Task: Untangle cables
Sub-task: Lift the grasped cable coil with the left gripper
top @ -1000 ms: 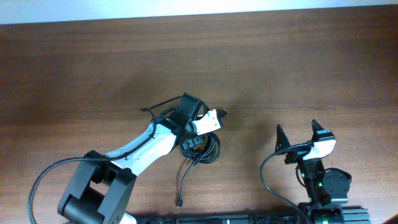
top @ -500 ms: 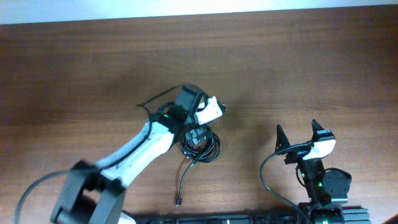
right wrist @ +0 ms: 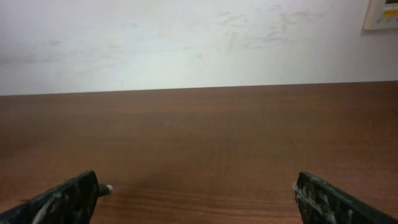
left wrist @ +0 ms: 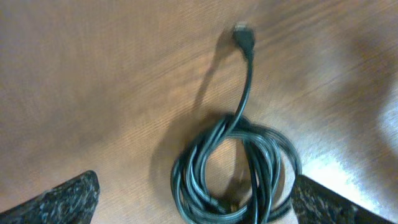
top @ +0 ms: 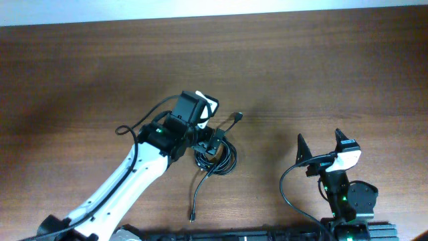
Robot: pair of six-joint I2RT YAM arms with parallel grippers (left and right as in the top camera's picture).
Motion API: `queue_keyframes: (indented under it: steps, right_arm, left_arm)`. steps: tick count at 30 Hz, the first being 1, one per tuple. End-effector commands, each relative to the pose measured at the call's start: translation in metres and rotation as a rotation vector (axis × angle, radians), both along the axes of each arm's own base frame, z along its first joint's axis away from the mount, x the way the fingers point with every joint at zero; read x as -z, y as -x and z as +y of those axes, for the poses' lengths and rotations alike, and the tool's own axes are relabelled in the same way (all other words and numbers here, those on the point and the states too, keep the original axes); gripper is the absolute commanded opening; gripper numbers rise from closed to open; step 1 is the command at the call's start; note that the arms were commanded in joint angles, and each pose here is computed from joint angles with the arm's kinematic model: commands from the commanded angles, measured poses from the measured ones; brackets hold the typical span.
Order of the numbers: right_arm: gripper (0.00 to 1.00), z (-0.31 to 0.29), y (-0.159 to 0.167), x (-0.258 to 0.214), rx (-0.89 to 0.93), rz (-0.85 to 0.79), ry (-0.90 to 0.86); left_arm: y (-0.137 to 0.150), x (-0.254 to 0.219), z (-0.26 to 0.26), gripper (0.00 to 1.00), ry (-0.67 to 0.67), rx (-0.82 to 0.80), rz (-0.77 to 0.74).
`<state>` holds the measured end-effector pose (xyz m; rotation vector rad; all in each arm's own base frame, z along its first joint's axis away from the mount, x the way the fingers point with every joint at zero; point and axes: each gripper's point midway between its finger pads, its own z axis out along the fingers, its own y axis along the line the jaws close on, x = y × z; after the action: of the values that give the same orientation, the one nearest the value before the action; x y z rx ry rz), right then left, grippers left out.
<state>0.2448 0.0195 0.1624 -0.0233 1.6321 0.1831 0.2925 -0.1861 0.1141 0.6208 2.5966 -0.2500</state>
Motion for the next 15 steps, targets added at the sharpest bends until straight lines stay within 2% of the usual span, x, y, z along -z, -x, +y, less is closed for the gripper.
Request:
queue_keyframes:
  steps: [1,4,10,12,15]
  right_arm:
    - [0.99,0.003,0.000,0.003,-0.014,0.006,-0.001]
    - [0.99,0.003,0.000,0.003,-0.015,0.006,-0.001]
    - [0.99,0.003,0.000,0.003,-0.014,0.006,-0.001]
    - [0.99,0.003,0.000,0.003,-0.014,0.006,-0.001]
    - [0.99,0.003,0.000,0.003,-0.014,0.006,-0.001]
  left_arm:
    - [0.014,0.029,0.009,0.99,0.048,-0.315,0.207]
    - [0.026,0.053,0.015,0.99,0.004,-0.415,0.313]
    - [0.034,0.095,0.021,0.90,-0.082,-0.484,0.424]
    - [0.038,0.107,0.023,0.84,-0.111,-0.486,0.458]
    - [0.045,0.120,0.022,0.58,-0.145,-0.478,0.488]
